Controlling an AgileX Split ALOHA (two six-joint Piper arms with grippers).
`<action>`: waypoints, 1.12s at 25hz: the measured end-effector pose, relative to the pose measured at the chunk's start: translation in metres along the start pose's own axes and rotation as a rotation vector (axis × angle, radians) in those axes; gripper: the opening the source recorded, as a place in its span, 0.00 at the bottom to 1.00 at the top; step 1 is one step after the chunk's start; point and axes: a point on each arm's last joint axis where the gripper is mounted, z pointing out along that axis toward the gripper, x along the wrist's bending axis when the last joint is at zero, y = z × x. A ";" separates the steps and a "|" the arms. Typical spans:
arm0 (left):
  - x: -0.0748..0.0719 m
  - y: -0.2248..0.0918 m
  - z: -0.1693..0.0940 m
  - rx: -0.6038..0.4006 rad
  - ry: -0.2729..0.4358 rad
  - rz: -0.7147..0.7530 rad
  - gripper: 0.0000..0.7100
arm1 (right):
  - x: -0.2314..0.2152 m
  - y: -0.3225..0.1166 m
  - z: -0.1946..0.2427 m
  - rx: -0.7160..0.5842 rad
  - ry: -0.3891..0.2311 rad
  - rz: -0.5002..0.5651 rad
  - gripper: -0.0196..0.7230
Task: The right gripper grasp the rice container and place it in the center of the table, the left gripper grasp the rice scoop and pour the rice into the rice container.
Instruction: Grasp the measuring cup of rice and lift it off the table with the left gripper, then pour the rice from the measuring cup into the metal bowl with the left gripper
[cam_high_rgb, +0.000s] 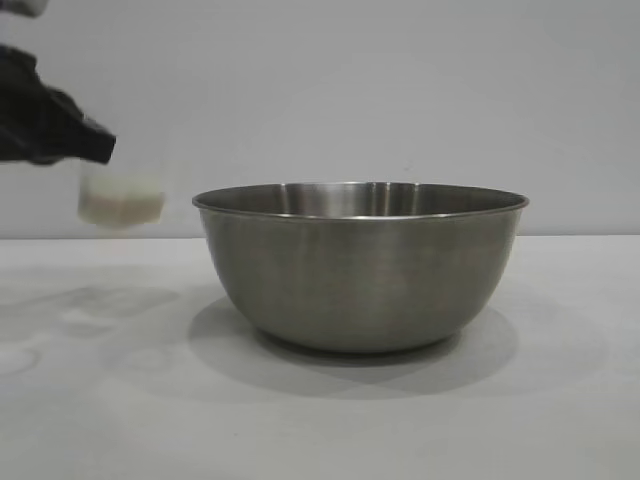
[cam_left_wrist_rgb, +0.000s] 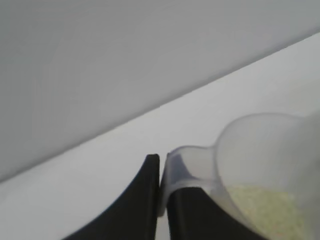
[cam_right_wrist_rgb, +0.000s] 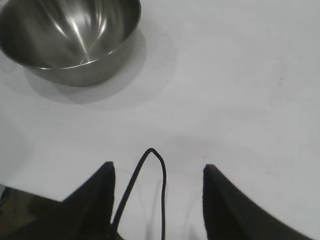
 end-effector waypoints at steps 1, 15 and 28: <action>0.000 0.007 -0.001 -0.026 -0.012 0.047 0.00 | 0.000 0.000 0.000 0.000 0.000 0.000 0.54; -0.026 0.084 0.029 -0.411 -0.199 0.676 0.00 | 0.000 0.000 0.000 0.000 0.000 0.000 0.54; -0.070 0.081 0.026 -0.543 -0.373 1.365 0.00 | 0.000 0.000 0.000 -0.002 0.000 0.050 0.54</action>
